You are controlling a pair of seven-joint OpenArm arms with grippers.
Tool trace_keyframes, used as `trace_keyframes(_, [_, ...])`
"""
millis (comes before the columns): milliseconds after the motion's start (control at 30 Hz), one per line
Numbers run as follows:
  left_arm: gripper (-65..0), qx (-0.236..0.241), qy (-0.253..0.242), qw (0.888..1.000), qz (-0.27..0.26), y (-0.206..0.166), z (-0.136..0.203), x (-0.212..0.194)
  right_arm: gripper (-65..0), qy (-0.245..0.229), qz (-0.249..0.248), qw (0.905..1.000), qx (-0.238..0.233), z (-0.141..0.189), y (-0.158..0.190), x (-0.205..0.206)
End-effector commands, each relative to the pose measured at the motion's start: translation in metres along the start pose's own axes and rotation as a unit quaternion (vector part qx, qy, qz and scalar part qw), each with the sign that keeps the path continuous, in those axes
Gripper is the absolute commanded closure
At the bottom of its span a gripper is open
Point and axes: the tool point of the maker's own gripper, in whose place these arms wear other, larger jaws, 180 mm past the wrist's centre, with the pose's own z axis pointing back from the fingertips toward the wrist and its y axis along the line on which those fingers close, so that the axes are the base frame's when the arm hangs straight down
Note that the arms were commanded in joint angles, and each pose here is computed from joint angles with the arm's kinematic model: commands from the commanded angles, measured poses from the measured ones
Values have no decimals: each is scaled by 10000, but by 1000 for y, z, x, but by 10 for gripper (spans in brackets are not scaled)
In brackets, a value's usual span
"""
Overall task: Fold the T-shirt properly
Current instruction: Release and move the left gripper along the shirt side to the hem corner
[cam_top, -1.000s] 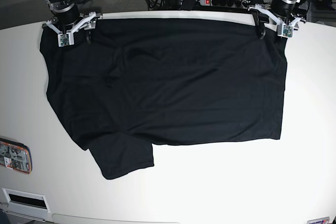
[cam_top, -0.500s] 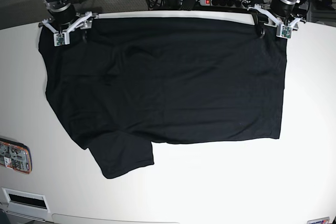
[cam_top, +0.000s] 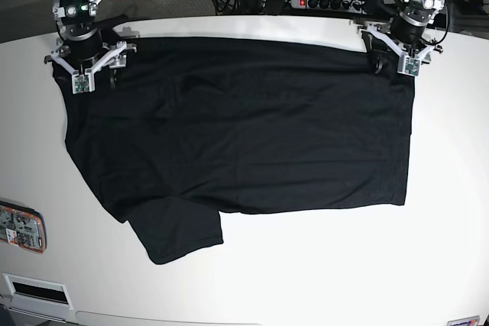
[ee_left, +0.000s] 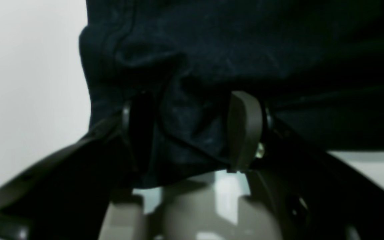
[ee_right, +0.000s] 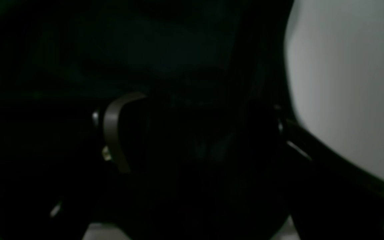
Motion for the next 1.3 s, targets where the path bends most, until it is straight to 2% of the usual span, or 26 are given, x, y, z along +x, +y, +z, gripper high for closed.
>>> trace_keyframes(0, [-328, 110, 844, 9961, -239, -1, 11, -38, -447, -109, 72, 9999, -69, 4, -5, 8])
trace_keyframes(233, [-326, 72, 270, 9975, -643, -12, 42, 10, -444, -128, 91, 9998, -89, 6, -6, 13])
trace_keyframes(333, [-326, 282, 97, 9971, -707, 2, 47, 25, -444, -132, 61, 9995, -286, 9, -21, 13])
trace_keyframes(533, [-326, 665, -402, 9946, -686, 27, 36, 63, -444, -296, 1, 9977, -607, 11, -45, 23])
trace_keyframes(700, [-326, 1053, -1058, 9859, -757, 53, 28, 120, -444, -629, -41, 9957, -678, 3, -49, 51])
trace_keyframes(800, [-326, 1425, -889, 9782, -1220, 74, 25, 145, -444, -792, -67, 9944, -700, 0, -51, 63])
trace_keyframes(1000, [-326, 2053, -904, 9683, -1097, 114, 13, 210, -444, -1088, -89, 9912, -752, -3, -55, 87])
trace_keyframes(1100, [-326, 1972, -992, 9678, -1213, 119, -7, 244, -444, -1233, -48, 9909, -540, -8, -38, 100])
trace_keyframes(1267, [-326, 1760, -915, 9720, -1261, 126, -45, 275, -444, -1339, 55, 9909, -109, -15, -5, 111])
